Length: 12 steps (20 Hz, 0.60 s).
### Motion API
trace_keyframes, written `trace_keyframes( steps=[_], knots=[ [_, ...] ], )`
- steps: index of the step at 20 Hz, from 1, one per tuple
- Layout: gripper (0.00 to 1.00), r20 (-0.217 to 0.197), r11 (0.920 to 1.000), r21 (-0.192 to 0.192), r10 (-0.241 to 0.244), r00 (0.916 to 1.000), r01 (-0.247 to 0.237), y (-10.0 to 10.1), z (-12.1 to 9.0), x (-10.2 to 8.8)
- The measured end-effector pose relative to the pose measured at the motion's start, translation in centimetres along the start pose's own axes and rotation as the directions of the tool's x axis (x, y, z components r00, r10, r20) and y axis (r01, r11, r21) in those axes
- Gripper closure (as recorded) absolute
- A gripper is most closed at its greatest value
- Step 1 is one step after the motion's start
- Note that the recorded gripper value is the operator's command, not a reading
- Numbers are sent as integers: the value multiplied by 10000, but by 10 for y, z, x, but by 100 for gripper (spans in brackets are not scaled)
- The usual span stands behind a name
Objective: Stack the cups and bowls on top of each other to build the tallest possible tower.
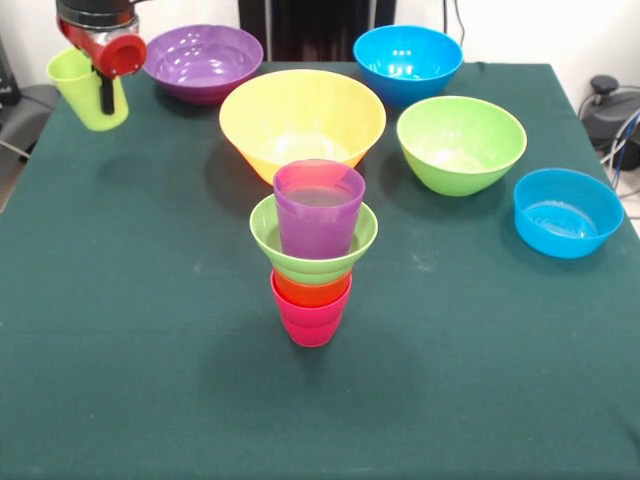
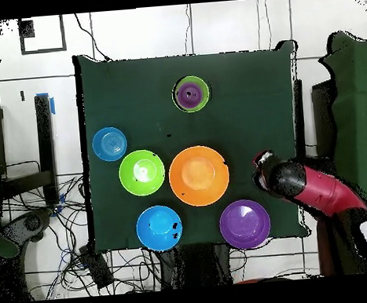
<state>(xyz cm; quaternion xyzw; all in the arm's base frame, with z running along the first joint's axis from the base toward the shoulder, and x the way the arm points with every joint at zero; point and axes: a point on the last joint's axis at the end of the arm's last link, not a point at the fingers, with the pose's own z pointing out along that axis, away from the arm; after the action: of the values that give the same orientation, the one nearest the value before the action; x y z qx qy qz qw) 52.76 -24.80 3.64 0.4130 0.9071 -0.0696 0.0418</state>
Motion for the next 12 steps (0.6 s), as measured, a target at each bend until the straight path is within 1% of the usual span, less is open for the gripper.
trace_keyframes(
  steps=[3, 5, 6, 11, 12],
  knots=[
    [100, 33, 9994, -145, -317, 9995, 318, 14, -6, -6],
    [100, -30, 9987, -190, -471, 9989, 471, 21, -10, -8],
    [100, -140, 9979, -223, -616, 9980, 613, 28, -15, -11],
    [100, -483, 9962, -257, -843, 9953, 831, 43, -23, -15],
    [100, -611, 9955, -306, -914, 9939, 896, 50, -28, -18]
  ],
)
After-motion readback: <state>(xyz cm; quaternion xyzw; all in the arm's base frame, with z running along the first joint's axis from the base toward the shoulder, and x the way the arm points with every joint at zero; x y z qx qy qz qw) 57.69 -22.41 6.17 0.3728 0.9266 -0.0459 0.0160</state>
